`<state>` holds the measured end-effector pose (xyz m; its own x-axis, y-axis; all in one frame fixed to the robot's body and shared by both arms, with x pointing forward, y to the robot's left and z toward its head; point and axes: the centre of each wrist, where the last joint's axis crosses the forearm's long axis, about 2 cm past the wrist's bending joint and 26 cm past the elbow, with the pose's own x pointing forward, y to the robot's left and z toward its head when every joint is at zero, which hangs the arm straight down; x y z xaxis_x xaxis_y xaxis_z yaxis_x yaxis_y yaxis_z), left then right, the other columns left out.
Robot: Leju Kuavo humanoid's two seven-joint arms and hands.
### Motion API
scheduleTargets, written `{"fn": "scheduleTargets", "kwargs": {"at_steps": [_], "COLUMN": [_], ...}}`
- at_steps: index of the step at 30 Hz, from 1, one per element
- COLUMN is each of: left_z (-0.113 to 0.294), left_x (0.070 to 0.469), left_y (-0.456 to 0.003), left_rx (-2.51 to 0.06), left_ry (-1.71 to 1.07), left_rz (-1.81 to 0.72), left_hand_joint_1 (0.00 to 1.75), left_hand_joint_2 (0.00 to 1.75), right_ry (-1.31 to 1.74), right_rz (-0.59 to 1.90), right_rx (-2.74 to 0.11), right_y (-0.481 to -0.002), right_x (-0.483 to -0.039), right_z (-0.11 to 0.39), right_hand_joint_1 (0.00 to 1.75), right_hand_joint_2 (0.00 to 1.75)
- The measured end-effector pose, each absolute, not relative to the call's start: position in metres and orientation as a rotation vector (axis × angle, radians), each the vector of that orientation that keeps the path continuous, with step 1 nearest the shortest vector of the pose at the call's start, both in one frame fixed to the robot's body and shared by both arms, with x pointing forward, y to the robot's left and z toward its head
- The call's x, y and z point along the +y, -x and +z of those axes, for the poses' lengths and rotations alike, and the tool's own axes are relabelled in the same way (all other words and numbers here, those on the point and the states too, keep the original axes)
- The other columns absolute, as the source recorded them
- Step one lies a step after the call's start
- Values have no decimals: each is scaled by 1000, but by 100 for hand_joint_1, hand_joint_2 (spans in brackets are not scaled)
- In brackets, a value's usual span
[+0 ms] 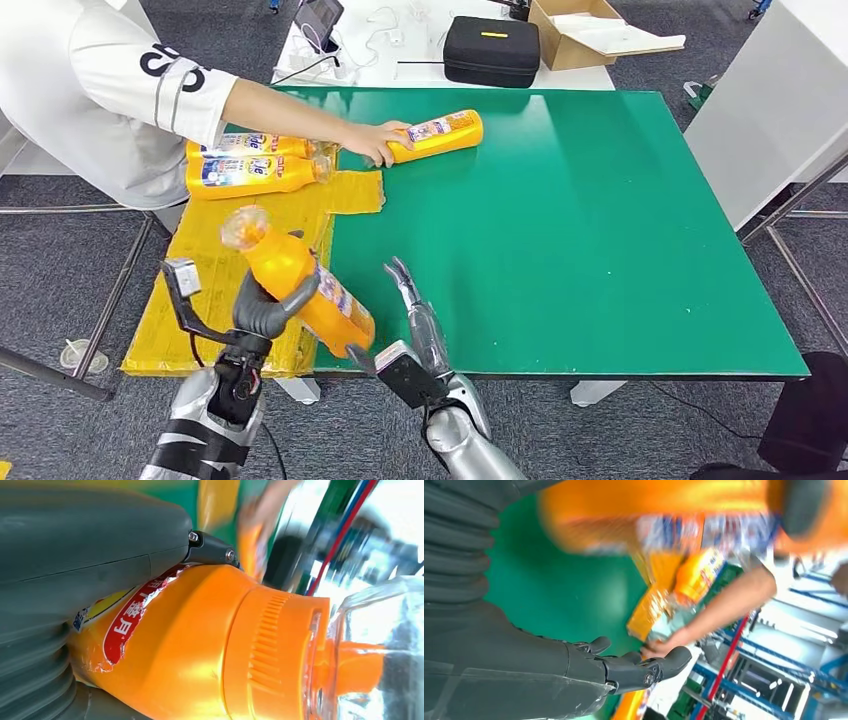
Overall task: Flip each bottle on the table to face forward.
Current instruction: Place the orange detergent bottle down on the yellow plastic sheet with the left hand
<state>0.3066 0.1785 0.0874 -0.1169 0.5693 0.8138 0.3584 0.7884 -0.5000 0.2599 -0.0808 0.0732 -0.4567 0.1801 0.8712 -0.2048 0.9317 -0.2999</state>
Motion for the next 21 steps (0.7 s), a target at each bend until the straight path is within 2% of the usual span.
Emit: {"fn": "scheduleTargets", "kwargs": {"at_steps": [7, 13, 17, 21], "left_z": [112, 125, 124, 114], "left_x": [227, 263, 272, 276], "left_y": [-351, -378, -389, -393], "left_rx": [-1973, -2059, -2021, -1954], "left_ry": [102, -528, -696, -691], "left_rz": [109, -178, -431, -692], "left_hand_joint_1": [175, 175, 175, 175], "left_hand_joint_2": [175, 175, 175, 175], "right_ry": [-56, -91, -115, -196], "right_rz": [317, 105, 2, -47], "right_rx": [-2103, -2251, -2303, -2293], "right_y": [-270, -267, -267, -267], "right_x": [-94, -103, -105, -103], "right_z": [106, 137, 156, 162], "right_hand_joint_1": [0, 0, 0, 0], "right_hand_joint_2": [0, 0, 0, 0]}}
